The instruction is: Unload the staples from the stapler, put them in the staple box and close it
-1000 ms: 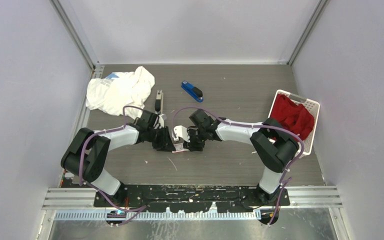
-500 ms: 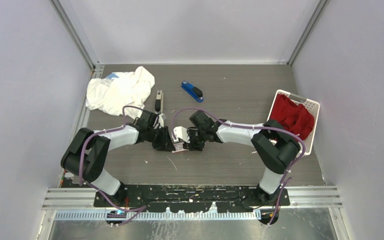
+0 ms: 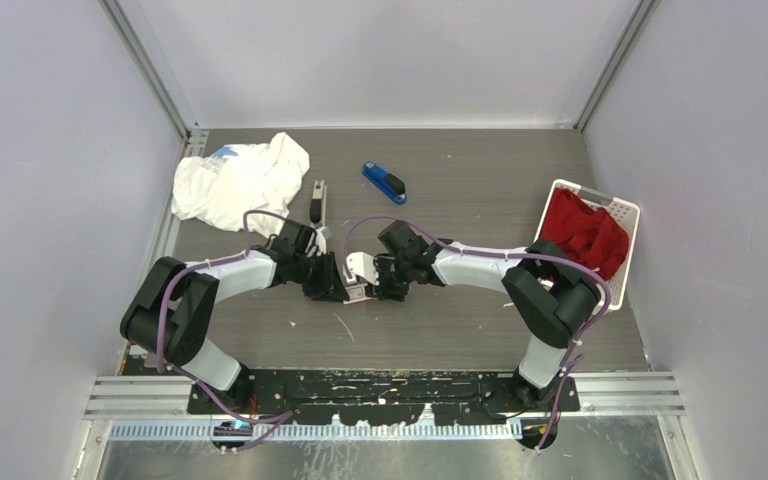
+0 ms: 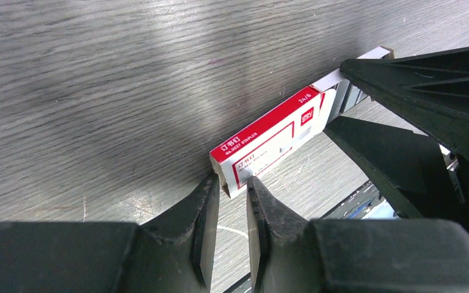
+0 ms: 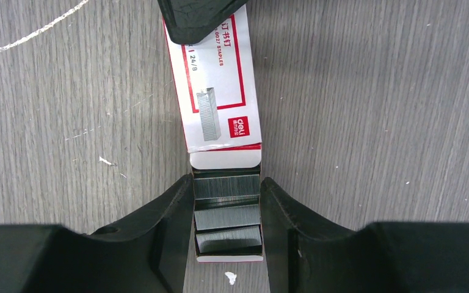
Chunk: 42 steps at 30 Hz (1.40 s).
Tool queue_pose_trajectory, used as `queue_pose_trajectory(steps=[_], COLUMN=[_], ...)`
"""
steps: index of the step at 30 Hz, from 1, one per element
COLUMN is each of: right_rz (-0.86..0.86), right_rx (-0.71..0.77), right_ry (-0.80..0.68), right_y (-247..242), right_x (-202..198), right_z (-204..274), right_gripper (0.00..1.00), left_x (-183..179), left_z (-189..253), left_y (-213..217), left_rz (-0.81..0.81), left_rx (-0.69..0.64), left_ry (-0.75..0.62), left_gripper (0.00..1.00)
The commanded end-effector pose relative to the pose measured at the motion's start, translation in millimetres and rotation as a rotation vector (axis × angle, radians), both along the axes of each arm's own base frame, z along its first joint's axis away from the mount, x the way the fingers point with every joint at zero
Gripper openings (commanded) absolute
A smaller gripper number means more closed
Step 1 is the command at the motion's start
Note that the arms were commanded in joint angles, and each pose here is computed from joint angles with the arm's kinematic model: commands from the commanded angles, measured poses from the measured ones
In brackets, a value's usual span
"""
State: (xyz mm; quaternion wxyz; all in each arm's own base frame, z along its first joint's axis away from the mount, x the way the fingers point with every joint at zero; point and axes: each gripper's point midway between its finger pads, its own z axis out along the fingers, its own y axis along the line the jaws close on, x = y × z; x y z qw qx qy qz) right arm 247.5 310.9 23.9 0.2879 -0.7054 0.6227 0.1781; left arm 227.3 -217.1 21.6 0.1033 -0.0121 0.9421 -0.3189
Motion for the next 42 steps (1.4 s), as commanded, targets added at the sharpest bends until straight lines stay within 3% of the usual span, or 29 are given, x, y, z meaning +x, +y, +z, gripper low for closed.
queue_pose_trajectory(steps=[1, 42], right_rz=[0.015, 0.136], right_rx=[0.008, -0.066], right_ry=[0.02, 0.105], right_y=[4.0, 6.1], right_x=[-2.2, -17.0], right_z=[3.8, -11.0], right_gripper=[0.4, 0.39], left_x=[1.7, 7.2], left_z=[-8.2, -6.1], left_y=[13.0, 8.6], left_rz=[0.001, -0.063], left_rx=[0.068, 0.057], left_ry=[-0.015, -0.05], left_gripper=[0.25, 0.26])
